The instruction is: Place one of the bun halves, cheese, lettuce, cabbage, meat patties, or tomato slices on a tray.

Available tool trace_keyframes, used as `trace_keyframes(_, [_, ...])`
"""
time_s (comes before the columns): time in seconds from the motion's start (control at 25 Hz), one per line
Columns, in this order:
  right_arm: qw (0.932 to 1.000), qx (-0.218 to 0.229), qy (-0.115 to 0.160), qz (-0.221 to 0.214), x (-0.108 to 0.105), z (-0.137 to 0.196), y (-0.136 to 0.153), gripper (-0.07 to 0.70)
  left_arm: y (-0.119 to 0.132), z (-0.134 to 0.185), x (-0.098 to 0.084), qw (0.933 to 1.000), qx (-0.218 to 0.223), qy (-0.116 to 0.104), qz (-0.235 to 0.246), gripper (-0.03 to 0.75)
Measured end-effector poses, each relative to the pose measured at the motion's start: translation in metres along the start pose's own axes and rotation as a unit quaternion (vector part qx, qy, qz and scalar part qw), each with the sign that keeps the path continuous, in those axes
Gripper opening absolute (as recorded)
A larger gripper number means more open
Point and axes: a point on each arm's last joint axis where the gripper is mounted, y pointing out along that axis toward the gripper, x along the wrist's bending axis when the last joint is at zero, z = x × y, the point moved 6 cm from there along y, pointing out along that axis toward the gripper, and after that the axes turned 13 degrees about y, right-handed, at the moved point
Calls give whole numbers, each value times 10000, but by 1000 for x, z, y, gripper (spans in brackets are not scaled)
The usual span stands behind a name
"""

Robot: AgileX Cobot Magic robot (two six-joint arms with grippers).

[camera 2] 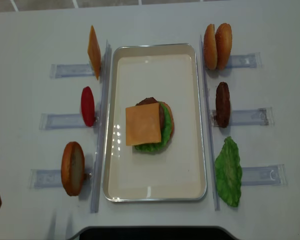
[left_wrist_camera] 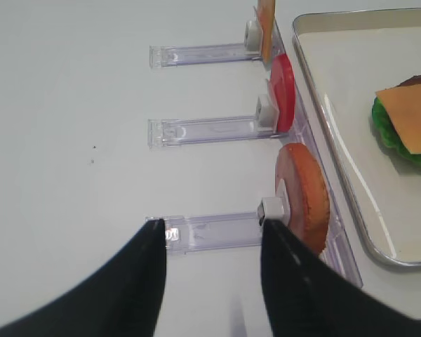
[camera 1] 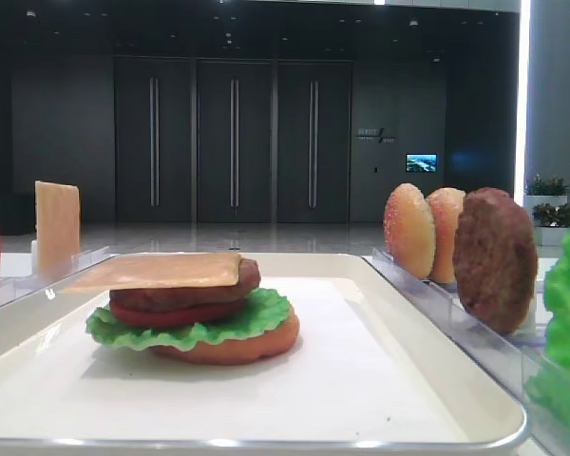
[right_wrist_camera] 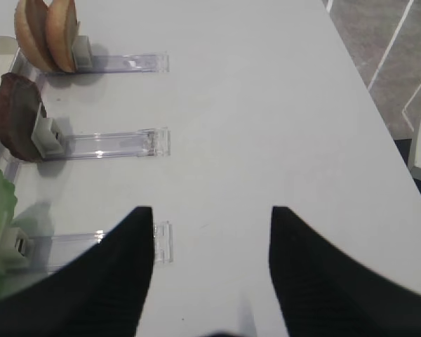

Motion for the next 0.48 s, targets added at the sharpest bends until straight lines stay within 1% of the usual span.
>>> trace_keyframes(0.48, [10000, 0, 0, 0, 0, 0, 0, 358, 0, 0, 0, 10000, -1, -3, 6, 339])
